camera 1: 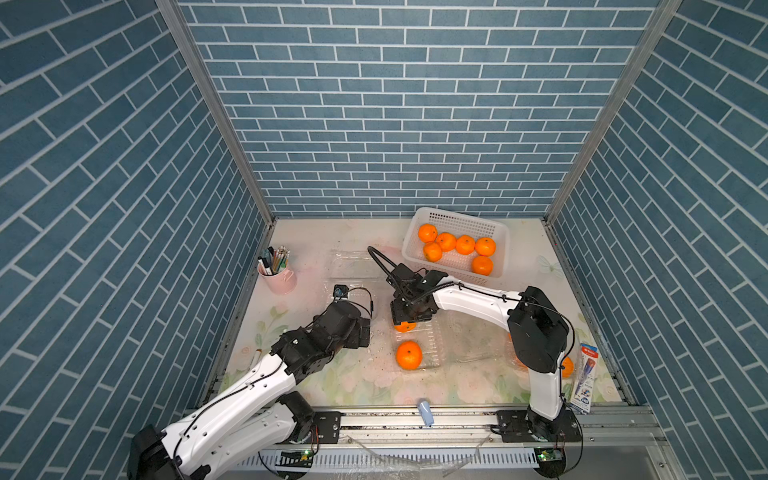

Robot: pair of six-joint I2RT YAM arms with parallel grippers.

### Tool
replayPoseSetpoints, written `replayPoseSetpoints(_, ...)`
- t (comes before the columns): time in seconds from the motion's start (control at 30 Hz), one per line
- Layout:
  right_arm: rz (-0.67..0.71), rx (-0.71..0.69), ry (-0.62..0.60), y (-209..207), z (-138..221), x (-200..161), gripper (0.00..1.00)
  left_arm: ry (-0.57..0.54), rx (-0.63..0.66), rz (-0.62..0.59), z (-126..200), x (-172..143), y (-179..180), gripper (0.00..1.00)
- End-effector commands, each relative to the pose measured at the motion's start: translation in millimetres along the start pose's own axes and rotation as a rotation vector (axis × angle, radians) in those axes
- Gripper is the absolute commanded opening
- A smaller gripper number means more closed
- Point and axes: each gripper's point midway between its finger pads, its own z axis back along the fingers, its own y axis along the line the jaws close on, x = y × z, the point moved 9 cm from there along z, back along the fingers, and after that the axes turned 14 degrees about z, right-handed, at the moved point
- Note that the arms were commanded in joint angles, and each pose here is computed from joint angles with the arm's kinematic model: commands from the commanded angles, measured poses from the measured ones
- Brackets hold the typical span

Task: Take oranges out of containers
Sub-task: Pick up the orange from the packing box, then place the orange in the basket.

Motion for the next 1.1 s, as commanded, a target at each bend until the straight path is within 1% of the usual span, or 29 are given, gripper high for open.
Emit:
replayPoseSetpoints(0.0,0.040,0.007,0.014,2,4,-2,0.63,-0.002,0.008,0.000,-1,0,2,0.99)
replayPoseSetpoints(0.17,0.078,0.037,0.004,4,20,-4,0.53,-0.003,0.006,-0.001,-1,1,1,0.99)
replayPoseSetpoints(0.33,0.140,0.045,-0.012,3,49,-8,0.46,-0.009,0.004,-0.003,1,3,1,0.99)
replayPoseSetpoints(0.47,0.210,0.015,-0.060,-2,85,-9,0.44,-0.015,0.003,-0.005,1,4,0,0.99)
replayPoseSetpoints(0.63,0.301,0.010,-0.174,-10,135,-3,0.42,-0.005,0.005,-0.011,-2,4,-2,0.99)
replayPoseSetpoints(0.7,0.340,0.001,-0.206,-16,153,1,0.42,-0.016,-0.011,-0.006,1,10,-7,0.99)
replayPoseSetpoints(0.87,0.416,-0.095,-0.248,-44,187,12,0.41,-0.018,-0.008,-0.012,3,13,-8,0.99)
replayPoseSetpoints(1.0,0.394,-0.136,-0.303,-81,209,28,0.40,-0.020,-0.002,-0.011,4,13,-6,0.99)
replayPoseSetpoints(1.07,0.383,-0.156,-0.309,-98,212,38,0.39,-0.020,-0.003,-0.006,3,13,-6,0.99)
